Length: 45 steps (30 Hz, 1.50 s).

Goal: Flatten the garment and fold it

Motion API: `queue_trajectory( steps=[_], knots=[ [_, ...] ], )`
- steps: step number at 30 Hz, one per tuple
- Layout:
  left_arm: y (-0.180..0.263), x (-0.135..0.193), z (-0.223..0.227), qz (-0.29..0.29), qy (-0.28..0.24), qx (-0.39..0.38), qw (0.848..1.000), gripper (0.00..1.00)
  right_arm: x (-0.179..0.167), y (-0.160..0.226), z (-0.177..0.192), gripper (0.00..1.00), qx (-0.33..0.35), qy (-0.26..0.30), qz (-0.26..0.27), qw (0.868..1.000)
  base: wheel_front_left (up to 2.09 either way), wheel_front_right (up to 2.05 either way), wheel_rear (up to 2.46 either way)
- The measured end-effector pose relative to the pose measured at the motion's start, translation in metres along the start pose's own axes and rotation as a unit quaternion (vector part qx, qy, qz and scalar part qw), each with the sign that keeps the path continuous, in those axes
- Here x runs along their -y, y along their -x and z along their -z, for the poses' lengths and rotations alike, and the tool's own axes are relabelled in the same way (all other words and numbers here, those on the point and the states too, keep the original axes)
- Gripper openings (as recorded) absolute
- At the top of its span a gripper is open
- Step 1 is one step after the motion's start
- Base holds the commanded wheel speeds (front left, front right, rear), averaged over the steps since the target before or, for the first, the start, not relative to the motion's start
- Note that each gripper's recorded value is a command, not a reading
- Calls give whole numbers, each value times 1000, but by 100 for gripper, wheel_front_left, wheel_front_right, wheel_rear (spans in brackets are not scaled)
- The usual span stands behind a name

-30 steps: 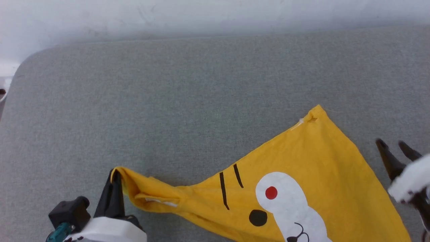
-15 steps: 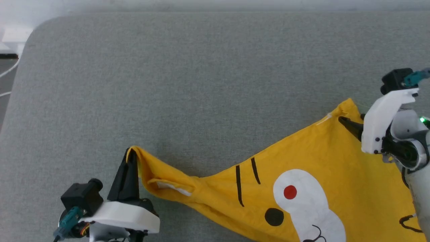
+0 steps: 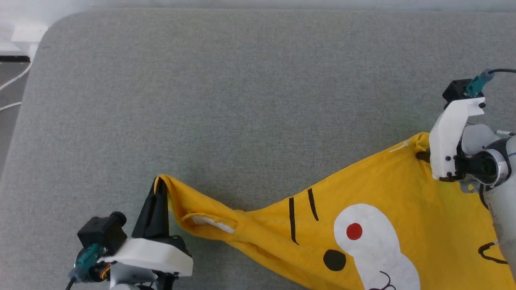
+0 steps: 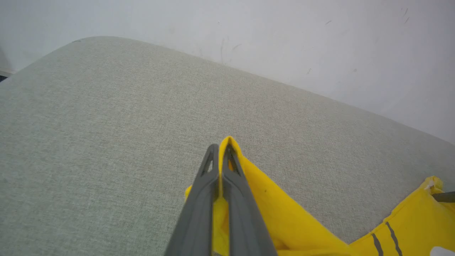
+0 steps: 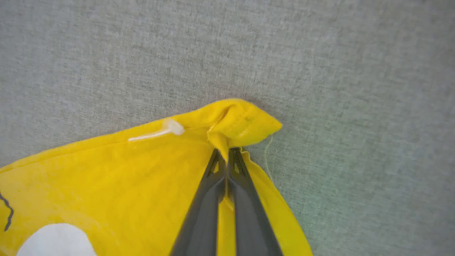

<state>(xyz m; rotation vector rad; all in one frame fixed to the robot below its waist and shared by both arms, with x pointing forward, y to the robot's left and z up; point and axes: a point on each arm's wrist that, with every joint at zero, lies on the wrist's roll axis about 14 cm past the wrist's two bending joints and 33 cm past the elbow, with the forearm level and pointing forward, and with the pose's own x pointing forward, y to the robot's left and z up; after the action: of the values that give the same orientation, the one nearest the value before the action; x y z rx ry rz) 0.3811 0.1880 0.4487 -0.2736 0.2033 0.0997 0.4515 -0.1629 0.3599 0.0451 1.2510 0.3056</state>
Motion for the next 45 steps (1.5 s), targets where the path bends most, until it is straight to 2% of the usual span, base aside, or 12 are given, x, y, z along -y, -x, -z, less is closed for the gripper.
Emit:
queue_trajectory(
  steps=[5, 9, 14, 19, 25, 30, 33, 34, 36, 39, 42, 45],
  knots=[
    [-4, 1, -17, 18, -17, 23, 999, 0, -4, 10, -5, 0, 33, 6, -3, 999, 0, 0, 0],
    [-22, 11, -65, 57, -56, 85, 993, 0, -8, 28, -24, 0, 116, 26, 5, 993, 0, 0, 0],
    [-47, 24, -137, 89, -87, 156, 980, 0, 5, 87, -79, 0, 272, 36, 40, 961, 0, 0, 0],
    [-85, 40, -189, 109, -105, 176, 973, 0, 23, 164, -130, 0, 410, 26, 77, 908, 0, 0, 0],
    [-126, 60, -256, 113, -111, 216, 963, 0, 28, 261, -184, 0, 558, 38, 112, 822, 0, 0, 0],
    [-145, 86, -330, 118, -150, 302, 934, 0, 25, 334, -226, 0, 656, 66, 139, 739, 0, 0, 0],
    [-149, 105, -373, 125, -164, 357, 911, 0, 23, 365, -247, 0, 695, 82, 150, 698, 0, 0, 0],
    [-151, 110, -384, 126, -166, 372, 905, 0, 23, 371, -253, 0, 702, 86, 152, 690, 0, 0, 0],
    [-161, 116, -394, 128, -178, 383, 897, 0, 24, 373, -266, 0, 709, 91, 154, 682, 0, 0, 0],
    [-185, 115, -388, 125, -186, 375, 899, 0, 29, 358, -283, 0, 707, 94, 155, 683, 0, 0, 0],
    [-217, 105, -362, 117, -187, 349, 911, 0, 34, 326, -295, 0, 693, 96, 152, 698, 0, 0, 0],
    [-248, 92, -324, 110, -187, 311, 925, 0, 40, 279, -303, 0, 668, 93, 143, 724, 0, 0, 0]
  ],
)
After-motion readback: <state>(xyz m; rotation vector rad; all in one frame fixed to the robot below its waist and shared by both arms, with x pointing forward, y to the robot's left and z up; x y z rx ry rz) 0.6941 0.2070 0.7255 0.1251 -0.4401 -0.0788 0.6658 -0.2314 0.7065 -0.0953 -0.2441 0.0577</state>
